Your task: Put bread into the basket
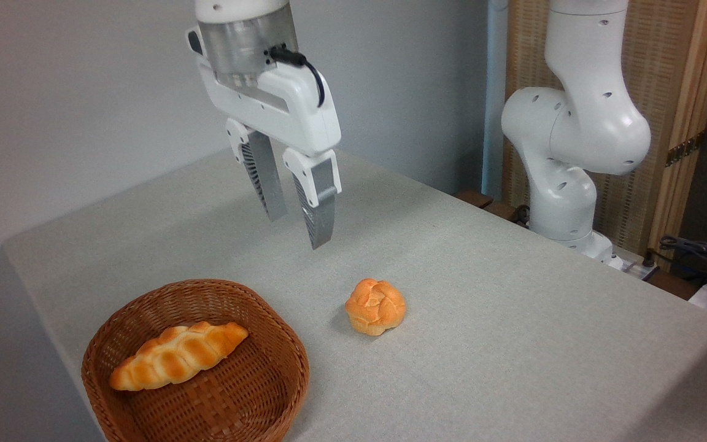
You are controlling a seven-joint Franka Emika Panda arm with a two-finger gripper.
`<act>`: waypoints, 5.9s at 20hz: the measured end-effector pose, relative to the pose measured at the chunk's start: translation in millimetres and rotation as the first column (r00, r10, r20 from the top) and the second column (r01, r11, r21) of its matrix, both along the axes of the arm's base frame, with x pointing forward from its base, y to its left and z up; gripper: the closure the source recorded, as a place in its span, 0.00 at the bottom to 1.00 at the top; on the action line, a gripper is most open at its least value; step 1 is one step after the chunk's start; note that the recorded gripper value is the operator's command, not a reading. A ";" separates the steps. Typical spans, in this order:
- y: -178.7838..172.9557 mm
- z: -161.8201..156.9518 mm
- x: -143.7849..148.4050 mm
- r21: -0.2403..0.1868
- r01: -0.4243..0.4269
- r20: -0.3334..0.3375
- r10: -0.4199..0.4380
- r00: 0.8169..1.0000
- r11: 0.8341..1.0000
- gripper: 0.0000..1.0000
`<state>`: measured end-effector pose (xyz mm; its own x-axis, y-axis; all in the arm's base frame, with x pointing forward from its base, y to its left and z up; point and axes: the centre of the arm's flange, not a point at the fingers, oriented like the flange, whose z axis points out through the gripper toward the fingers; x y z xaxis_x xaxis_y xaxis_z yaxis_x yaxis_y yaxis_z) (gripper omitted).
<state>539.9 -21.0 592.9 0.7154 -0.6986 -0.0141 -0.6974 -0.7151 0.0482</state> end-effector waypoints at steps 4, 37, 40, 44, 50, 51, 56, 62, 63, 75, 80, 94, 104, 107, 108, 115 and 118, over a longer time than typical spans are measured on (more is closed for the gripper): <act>-0.3 -24.6 -11.6 0.000 0.021 -0.048 -0.021 0.999 1.000 0.00; -22.0 -180.6 -89.8 0.090 0.189 -0.029 -0.187 0.982 0.978 0.50; -22.0 -180.6 -89.8 0.091 0.189 -0.029 -0.188 0.982 0.978 0.54; -22.1 -180.6 -89.8 0.091 0.190 -0.029 -0.188 0.982 0.978 0.57; -26.1 -180.6 -90.1 0.091 0.198 -0.029 -0.196 0.980 0.976 0.62; -26.7 -180.6 -90.2 0.091 0.200 -0.029 -0.198 0.980 0.976 0.62; -27.9 -174.6 -87.4 0.092 0.199 -0.019 -0.198 0.980 0.976 0.62; -28.9 -73.8 -34.2 0.100 0.140 -0.027 -0.138 0.990 0.985 0.61; -28.2 -59.7 -17.8 0.100 0.132 -0.008 -0.132 0.991 0.986 0.61; -7.5 -82.4 109.9 0.114 0.079 0.109 -0.092 0.990 0.990 0.00; -24.0 -114.0 123.1 0.123 0.090 0.100 -0.103 0.990 0.988 0.00; -25.8 -103.1 125.0 0.117 0.021 0.127 -0.036 0.991 0.993 0.00; -12.3 26.1 34.5 0.007 -0.089 0.036 0.089 0.995 0.996 0.00; -9.6 25.2 19.7 0.011 -0.055 0.025 0.054 0.998 0.998 0.00; -5.7 24.1 16.6 0.012 -0.047 0.021 0.047 0.999 0.999 0.00; -3.7 15.4 10.1 0.013 -0.023 0.004 0.023 1.000 1.000 0.00; -5.5 10.9 12.1 0.012 -0.020 0.014 0.020 1.000 1.000 0.00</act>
<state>551.9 -26.5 603.8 0.7293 -0.6841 -0.0131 -0.6836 -0.7293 0.0297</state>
